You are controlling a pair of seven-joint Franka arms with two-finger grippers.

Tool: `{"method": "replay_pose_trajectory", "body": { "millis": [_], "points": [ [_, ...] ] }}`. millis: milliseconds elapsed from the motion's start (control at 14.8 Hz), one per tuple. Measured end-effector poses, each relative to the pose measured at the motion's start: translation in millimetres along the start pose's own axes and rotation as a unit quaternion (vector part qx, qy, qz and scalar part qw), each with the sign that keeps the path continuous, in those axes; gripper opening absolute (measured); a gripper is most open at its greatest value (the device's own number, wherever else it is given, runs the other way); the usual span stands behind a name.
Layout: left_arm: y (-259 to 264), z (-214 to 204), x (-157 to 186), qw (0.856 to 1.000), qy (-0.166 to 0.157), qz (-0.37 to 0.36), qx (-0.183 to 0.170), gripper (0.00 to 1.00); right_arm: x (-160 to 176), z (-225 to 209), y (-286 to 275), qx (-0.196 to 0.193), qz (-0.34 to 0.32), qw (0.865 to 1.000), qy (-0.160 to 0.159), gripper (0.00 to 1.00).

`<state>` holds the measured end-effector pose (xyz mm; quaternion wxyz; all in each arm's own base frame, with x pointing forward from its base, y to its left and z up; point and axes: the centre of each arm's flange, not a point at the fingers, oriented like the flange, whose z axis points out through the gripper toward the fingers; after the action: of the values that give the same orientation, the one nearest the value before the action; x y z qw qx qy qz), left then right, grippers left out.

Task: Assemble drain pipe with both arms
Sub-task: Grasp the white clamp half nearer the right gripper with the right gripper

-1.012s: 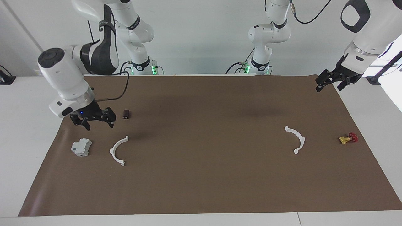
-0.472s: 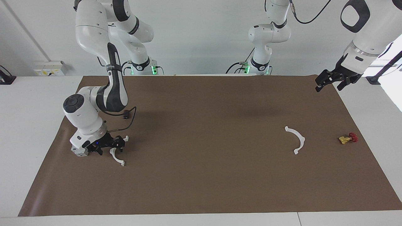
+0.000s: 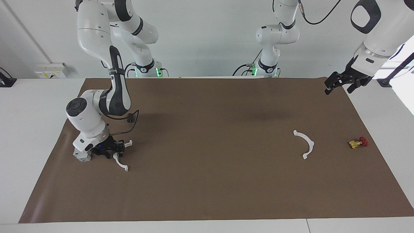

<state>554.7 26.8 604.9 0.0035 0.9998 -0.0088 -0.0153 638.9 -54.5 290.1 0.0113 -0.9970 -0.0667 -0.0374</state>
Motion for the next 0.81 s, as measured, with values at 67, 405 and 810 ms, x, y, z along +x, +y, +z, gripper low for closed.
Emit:
{"method": "replay_pose_trajectory", "body": {
  "millis": [67, 405, 810],
  "points": [
    [0, 0, 0, 1.000, 0.000, 0.000, 0.000, 1.00, 0, 0, -1, 0.000, -0.001, 1.000, 0.000, 0.33],
    [0, 1, 0, 1.000, -0.001, 0.000, 0.000, 1.00, 9, -17, -15, 0.006, -0.009, 1.000, -0.009, 0.21],
    [0, 2, 0, 1.000, -0.002, 0.000, 0.000, 1.00, 49, -90, -227, 0.014, 0.066, 0.997, -0.028, 0.21]
  ]
}}
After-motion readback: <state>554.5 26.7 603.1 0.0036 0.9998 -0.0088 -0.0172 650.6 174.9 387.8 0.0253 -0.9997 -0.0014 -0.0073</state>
